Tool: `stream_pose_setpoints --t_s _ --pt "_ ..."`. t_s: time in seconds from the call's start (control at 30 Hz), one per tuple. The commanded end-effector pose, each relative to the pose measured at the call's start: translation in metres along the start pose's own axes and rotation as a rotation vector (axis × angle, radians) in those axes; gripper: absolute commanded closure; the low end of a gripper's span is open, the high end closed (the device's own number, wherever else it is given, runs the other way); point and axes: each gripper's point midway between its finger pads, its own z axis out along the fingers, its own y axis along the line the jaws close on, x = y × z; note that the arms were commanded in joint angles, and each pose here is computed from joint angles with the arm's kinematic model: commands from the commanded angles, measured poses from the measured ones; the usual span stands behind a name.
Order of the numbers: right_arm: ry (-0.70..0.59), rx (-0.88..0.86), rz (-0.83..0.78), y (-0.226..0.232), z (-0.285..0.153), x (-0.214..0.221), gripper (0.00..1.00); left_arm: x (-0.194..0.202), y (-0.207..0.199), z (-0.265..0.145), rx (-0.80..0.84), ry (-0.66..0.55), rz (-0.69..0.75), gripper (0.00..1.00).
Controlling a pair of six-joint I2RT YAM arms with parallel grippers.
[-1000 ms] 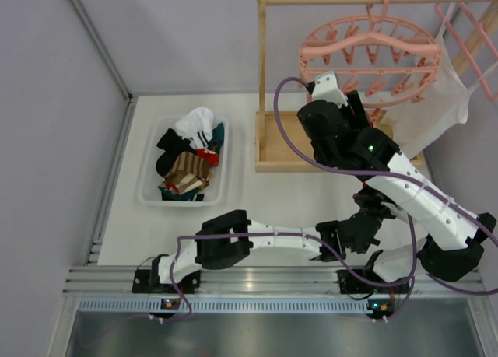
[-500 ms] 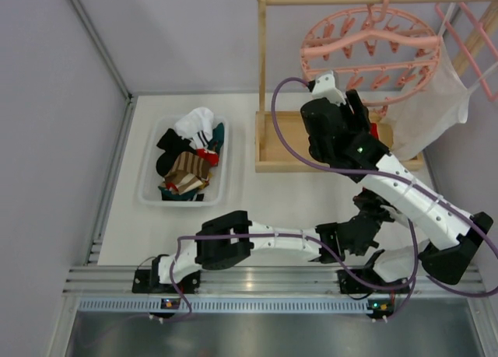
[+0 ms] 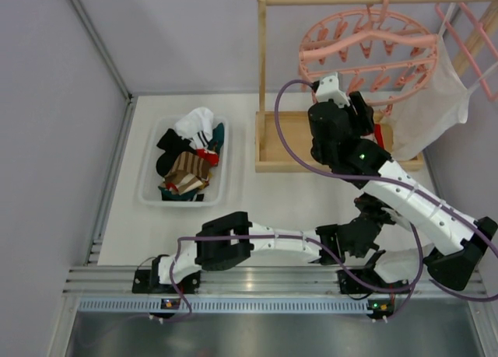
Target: Remove the socks clipped to the hanger
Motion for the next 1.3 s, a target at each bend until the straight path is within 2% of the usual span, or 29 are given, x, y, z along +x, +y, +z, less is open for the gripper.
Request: stream_pose_setpoints --t_s 0.0,0.6,0.87,1.27 --pt "-0.022 0.040 0.095 -0.022 -0.001 -0.010 0.45 -0.027 0.014 -0.003 -0.008 -0.056 -0.083 1.00" --pt "-0.033 0.041 0.116 -0.037 -0.006 -0.012 0.46 -0.022 0.015 0.002 -0.013 -0.050 -0.109 1.00" --pt "-0.037 -0.003 0.174 -0.040 -0.012 -0.011 0.43 -0.021 0.015 0.002 -0.013 -0.048 -0.123 1.00" --pt "-0.050 -0.041 0.213 -0.042 -0.020 -0.010 0.44 -0.021 0.021 0.005 -0.028 -0.045 -0.134 1.00"
